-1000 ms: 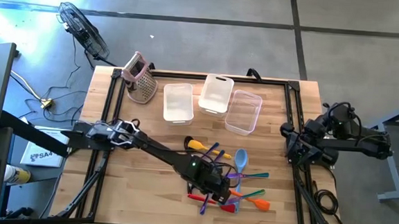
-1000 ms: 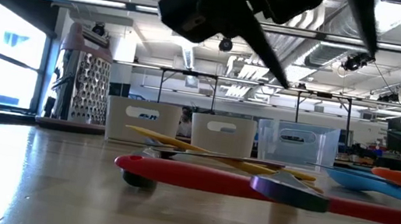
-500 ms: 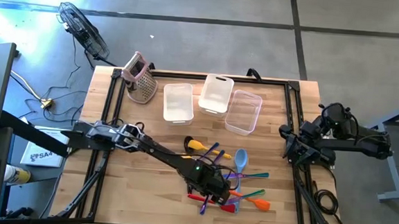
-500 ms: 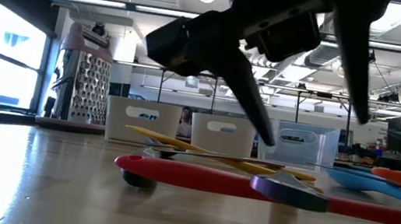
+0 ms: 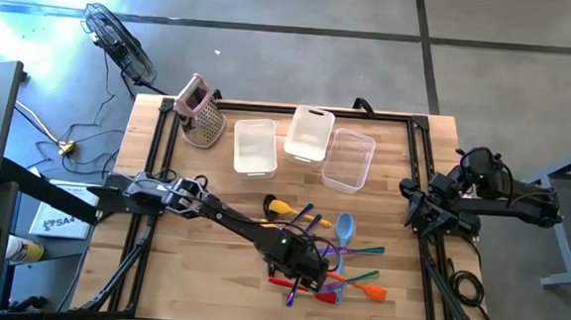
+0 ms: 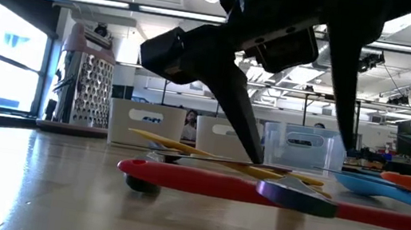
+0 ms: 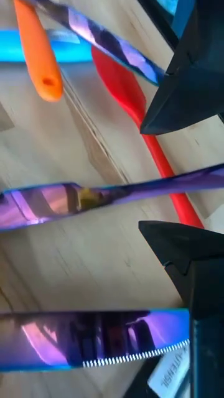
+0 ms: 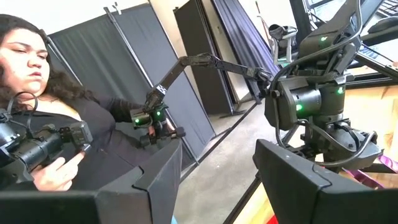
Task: Pick & Place Kitchen Items
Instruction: Put the violet table knife into the left white bin
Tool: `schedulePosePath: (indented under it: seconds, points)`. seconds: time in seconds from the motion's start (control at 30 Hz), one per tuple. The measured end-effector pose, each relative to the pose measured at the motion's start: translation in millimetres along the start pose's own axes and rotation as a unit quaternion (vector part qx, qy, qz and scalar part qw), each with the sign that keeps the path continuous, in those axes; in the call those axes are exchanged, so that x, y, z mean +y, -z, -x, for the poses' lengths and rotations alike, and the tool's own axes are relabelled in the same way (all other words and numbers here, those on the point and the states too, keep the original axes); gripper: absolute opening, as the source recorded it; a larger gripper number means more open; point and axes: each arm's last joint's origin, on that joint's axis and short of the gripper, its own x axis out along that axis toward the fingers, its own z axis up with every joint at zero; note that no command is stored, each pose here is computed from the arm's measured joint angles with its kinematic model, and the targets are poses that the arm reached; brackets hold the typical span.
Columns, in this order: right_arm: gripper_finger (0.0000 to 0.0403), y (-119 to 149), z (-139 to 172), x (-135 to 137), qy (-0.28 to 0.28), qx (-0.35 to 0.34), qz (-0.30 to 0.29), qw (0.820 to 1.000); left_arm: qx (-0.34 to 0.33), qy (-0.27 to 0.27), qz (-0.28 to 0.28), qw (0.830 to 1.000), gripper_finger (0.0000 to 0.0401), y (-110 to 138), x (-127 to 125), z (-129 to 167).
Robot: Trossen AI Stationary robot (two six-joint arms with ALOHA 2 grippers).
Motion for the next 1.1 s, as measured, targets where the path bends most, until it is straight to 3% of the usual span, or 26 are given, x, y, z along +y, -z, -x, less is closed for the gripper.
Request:
schedulePosePath:
  seconds: [0.53, 0.73, 1.1]
  points:
    - [0.0199, 0, 0, 0, 0.0, 0.0, 0.001, 1.0, 0.029, 0.001, 0.003, 1.0, 0.0232, -15, 3, -8]
    - [0.0199, 0, 0, 0, 0.0, 0.0, 0.001, 1.0, 0.051, 0.005, 0.002, 0.999, 0.0232, -14, 3, -24]
    - [0.0199, 0, 0, 0, 0.0, 0.0, 0.005, 1.0, 0.053, 0.004, 0.002, 0.999, 0.023, -14, 3, -25]
